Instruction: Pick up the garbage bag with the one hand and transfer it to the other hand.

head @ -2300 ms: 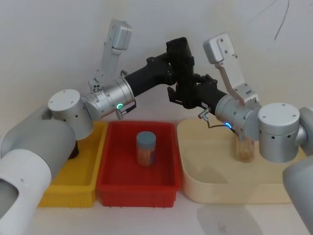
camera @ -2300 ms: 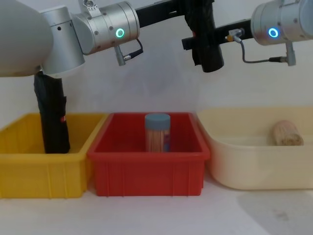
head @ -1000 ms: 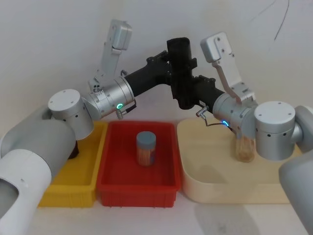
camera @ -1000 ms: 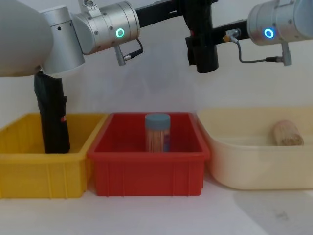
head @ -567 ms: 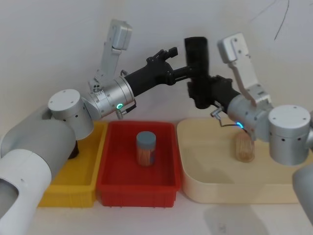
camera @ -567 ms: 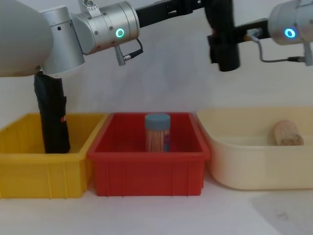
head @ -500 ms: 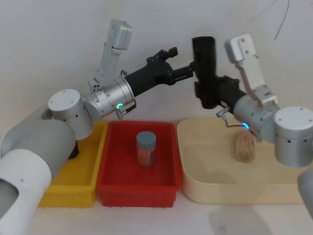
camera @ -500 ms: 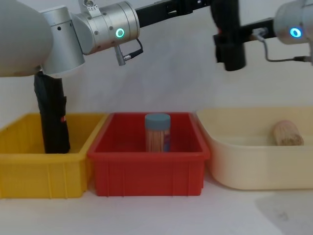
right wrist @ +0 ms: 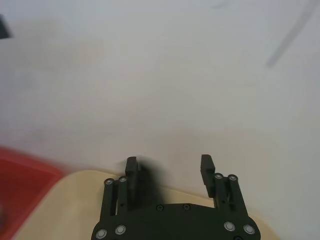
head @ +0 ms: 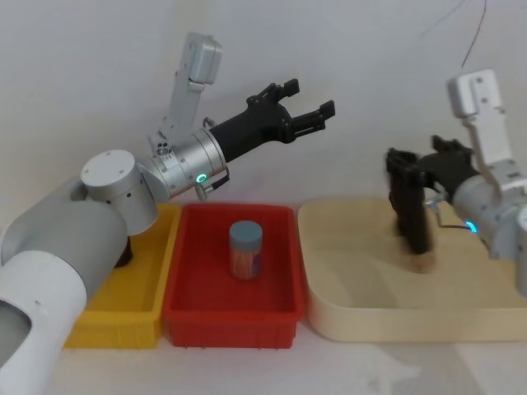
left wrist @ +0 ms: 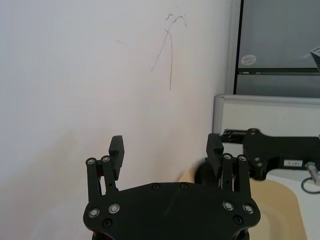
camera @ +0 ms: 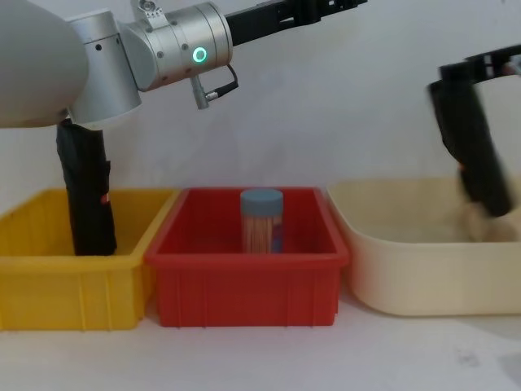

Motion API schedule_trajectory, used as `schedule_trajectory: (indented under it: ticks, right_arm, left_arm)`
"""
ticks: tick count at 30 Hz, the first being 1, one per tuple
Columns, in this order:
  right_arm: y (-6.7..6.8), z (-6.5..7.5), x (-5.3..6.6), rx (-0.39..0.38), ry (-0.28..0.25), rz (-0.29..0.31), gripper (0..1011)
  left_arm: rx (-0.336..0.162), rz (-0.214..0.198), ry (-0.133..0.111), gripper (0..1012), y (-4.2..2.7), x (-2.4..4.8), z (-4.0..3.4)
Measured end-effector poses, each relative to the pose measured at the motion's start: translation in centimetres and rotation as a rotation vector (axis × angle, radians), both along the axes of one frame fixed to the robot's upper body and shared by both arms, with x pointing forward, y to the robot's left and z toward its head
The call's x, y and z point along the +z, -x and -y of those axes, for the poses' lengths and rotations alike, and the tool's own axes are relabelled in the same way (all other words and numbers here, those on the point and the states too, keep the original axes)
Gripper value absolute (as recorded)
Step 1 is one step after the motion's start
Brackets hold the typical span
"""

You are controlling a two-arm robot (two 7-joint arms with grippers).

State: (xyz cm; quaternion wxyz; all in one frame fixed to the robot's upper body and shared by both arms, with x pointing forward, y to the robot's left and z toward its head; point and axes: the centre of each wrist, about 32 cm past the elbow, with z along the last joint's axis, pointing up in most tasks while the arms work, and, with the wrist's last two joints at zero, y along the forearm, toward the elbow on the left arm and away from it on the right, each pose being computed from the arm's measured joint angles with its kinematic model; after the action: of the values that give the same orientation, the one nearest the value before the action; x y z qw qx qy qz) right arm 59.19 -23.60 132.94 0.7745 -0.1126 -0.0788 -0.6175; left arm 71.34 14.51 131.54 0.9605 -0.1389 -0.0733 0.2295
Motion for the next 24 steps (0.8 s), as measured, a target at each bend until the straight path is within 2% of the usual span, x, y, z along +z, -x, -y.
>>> schedule_trajectory:
  ticks: [1, 2, 5, 10, 24]
  right_arm:
    - [0.3, 0.5, -0.1, -0.02, -0.003, -0.001, 774]
    - [0.5, 0.7, -0.1, -0.029, -0.003, -0.003, 774]
    - [0.8, 1.3, -0.2, -0.054, -0.006, -0.005, 899]
    - [1.5, 2.3, -0.3, -0.097, -0.01, -0.009, 1001]
    - [2.4, 3.5, -0.4, -0.152, -0.012, -0.014, 1004]
  left_arm:
    - [0.0, 0.0, 0.0, 1001, 0.0, 0.0, 0.0]
    - [0.0, 0.0, 0.0, 1001, 0.0, 0.0, 0.01]
    - [0.0, 0.0, 0.0, 1001, 0.0, 0.0, 0.0]
    - [0.0, 0.0, 0.0, 1001, 0.0, 0.0, 0.0]
    - [0.0, 0.0, 0.0, 1001, 0.0, 0.0, 0.0]
